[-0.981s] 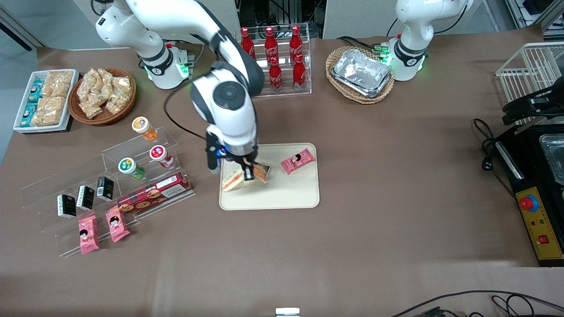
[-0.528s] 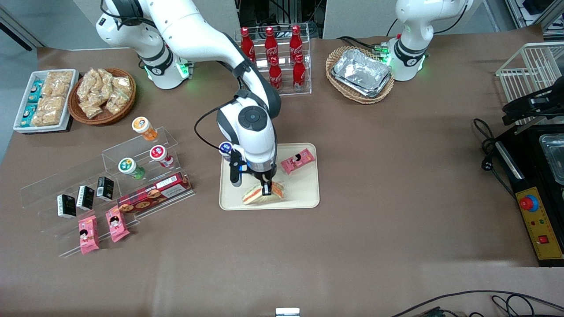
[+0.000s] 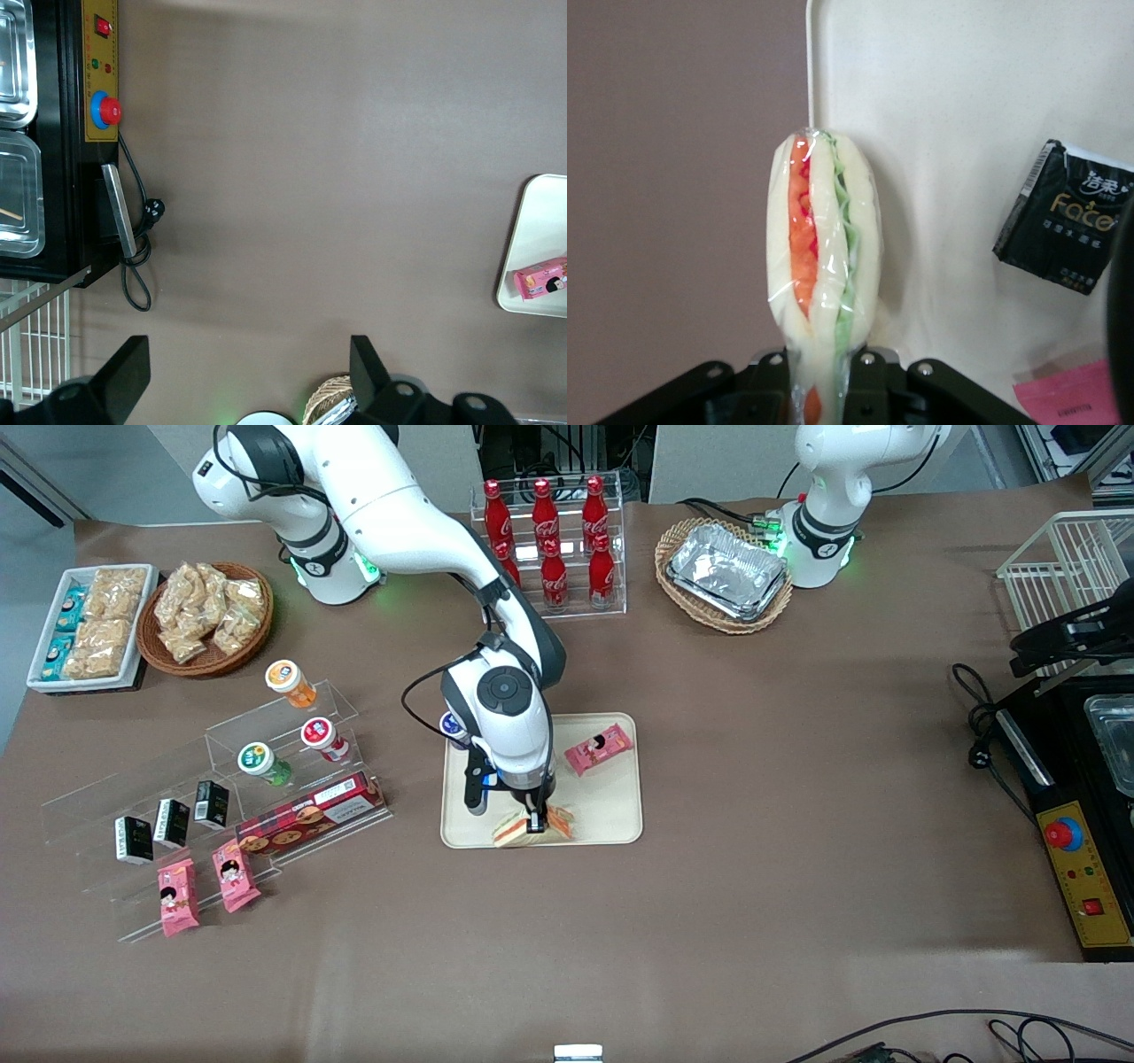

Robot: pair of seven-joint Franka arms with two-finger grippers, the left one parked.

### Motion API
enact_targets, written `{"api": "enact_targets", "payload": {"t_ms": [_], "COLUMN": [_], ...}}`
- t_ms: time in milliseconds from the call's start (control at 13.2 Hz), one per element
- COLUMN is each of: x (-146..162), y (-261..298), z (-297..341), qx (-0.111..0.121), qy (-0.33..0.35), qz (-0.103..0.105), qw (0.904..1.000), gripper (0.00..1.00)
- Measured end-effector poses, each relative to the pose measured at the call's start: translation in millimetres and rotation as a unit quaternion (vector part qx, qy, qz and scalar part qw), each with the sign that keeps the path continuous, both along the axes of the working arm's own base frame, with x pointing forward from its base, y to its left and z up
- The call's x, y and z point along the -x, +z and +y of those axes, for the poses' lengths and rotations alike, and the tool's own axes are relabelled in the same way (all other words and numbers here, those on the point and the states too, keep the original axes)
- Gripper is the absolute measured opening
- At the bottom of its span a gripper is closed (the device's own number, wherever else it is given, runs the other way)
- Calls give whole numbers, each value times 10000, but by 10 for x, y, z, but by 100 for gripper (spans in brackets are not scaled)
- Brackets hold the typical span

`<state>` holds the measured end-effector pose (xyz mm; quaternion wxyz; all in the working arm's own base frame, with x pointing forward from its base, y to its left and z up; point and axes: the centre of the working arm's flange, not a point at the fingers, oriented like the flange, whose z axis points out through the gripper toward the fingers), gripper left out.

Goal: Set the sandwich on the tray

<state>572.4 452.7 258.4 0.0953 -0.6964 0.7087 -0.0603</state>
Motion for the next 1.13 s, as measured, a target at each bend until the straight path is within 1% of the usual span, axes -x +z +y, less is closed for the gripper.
{"api": "enact_targets", "payload": {"t_ms": [226,302,377,528,604,679,830,906,1132], "x": [22,37,44,41,38,33,19,9,-3], "y": [-141,-183,-223,-277,-275,-258,-186,-122,253], "z": [3,13,13,-3,-5,2,22,20,-1], "qx": [68,49,44,61,63,61,49,50,42], "qy": [96,135,173,196,213,272,374,402,511], "qz": [77,128,169,205,203,189,185,220,371], "qw": [9999,9998,9997,9996,9995,9994,9991,9989,9980], "gripper": [19,21,30,51,62,70,92,99,100]}}
